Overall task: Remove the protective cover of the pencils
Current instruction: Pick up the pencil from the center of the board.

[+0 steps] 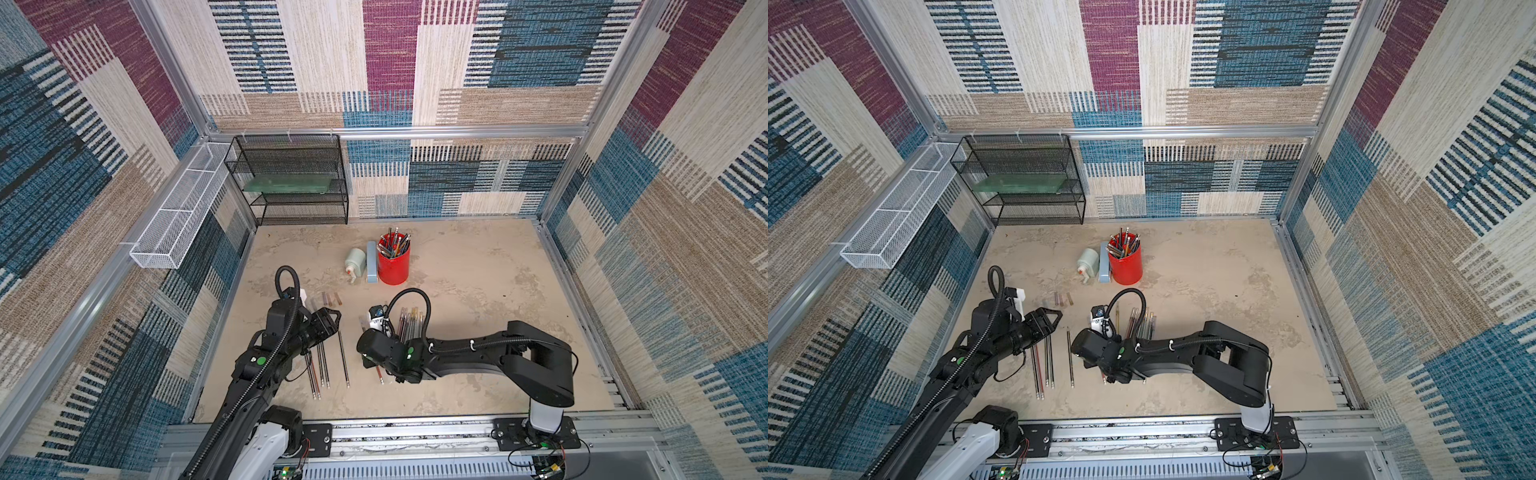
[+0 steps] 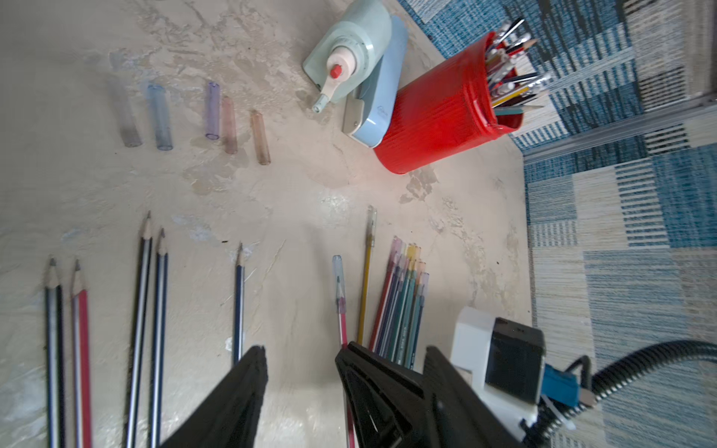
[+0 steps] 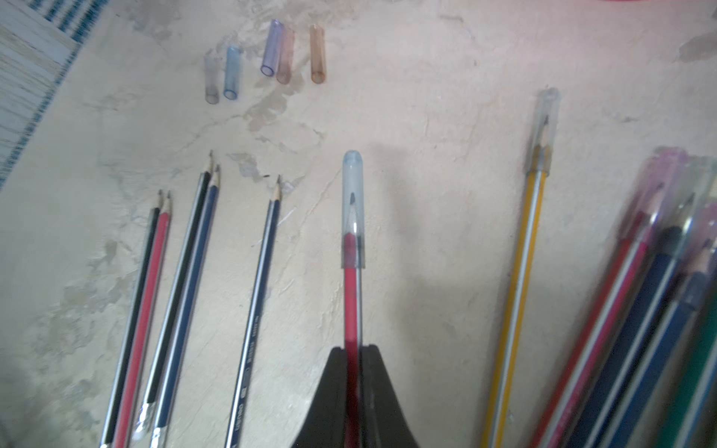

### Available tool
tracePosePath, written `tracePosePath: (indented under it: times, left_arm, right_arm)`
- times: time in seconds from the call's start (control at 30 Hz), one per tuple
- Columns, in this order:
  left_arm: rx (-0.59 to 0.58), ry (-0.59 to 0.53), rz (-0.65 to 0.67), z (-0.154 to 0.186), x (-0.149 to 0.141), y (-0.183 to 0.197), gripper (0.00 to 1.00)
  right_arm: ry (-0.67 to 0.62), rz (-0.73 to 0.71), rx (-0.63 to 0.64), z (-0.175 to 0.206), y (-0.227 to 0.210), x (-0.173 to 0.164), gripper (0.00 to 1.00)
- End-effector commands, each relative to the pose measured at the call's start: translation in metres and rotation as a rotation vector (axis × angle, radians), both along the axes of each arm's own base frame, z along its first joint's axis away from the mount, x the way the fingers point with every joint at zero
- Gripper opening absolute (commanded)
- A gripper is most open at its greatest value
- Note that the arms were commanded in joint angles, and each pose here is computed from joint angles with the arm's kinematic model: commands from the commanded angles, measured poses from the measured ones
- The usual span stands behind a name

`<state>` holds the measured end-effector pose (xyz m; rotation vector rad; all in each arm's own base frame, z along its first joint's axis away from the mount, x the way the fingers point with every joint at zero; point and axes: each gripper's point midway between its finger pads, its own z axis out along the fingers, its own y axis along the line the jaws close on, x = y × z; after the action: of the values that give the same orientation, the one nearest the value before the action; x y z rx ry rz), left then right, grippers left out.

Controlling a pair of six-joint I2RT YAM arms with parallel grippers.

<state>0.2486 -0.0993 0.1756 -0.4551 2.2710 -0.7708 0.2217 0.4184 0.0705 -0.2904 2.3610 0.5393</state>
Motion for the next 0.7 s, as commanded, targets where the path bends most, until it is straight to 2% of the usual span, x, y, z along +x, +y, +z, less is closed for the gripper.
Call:
tracePosePath:
  times: [0.0, 0.07, 0.33, 0.67]
  left_arm:
    - [-0.065, -0.071, -0.075, 0.011, 0.004, -0.016, 0.71]
    - [-0.098, -0.075, -0.091, 0.012, 0.006, -0.022, 0.74]
    - [-0.19, -0.059, -0.169, 0.008, 0.014, -0.043, 0.74]
    - [-0.188, -0.027, -0.172, -0.004, 0.015, -0.047, 0.7]
  right_arm:
    - [-0.051, 0.048, 0.14, 0.029, 0.017, -0.001, 0.08]
    - [-0.055, 0.054, 0.17, 0.037, 0.017, -0.002, 0.06]
    - [-0.103, 0.064, 0.249, 0.061, 0.011, -0.01, 0.05]
    - [-0.127, 0.063, 0.283, 0.077, 0.011, -0.011, 0.04]
